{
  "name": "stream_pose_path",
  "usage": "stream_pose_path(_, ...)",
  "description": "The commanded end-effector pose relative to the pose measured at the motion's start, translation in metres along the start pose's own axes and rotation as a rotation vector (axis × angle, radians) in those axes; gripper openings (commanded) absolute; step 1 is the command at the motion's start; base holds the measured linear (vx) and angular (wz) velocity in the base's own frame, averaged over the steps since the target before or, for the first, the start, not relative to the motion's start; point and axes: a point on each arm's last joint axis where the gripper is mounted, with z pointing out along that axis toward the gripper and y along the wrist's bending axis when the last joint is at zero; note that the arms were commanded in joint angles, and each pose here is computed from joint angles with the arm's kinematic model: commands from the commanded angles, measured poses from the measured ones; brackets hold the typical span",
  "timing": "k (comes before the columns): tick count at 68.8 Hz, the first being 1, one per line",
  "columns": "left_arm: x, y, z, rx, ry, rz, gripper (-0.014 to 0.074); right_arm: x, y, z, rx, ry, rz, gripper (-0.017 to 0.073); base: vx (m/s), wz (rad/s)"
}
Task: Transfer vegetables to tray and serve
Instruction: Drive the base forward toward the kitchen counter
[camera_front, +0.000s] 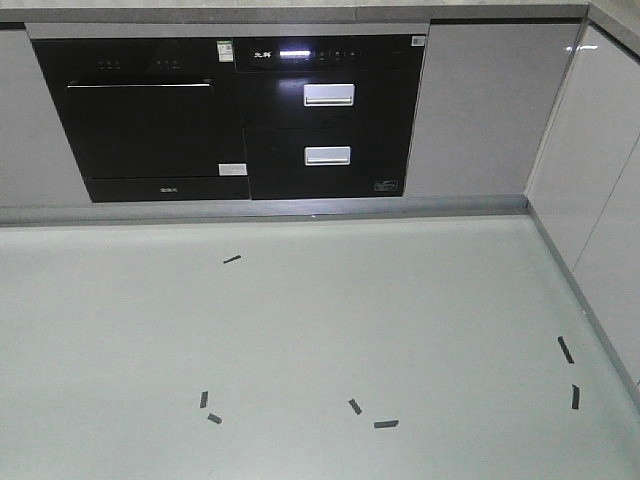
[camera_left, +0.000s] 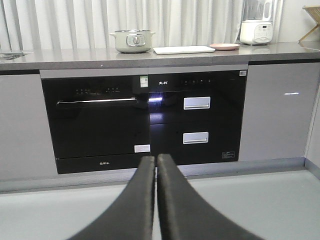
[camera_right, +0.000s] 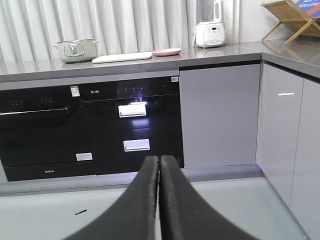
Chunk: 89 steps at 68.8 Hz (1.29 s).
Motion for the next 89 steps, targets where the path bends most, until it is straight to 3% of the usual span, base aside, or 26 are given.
stream_pose_path(1,0.0022,0.0000,0.0000,0.003,-0.057,-0.012,-0.0006,-0.0018,0.0011,0.0000,-0.013,-0.065,-0.015,-0.0003,0.00,0.00)
stream_pose_path(89,0.0022,0.0000,0.0000,0.003,-0.057,-0.012,-0.0006,-0.0017,0.0010,0.0000,-0.012,-0.064,-0.015,-0.0003,0.00,0.00)
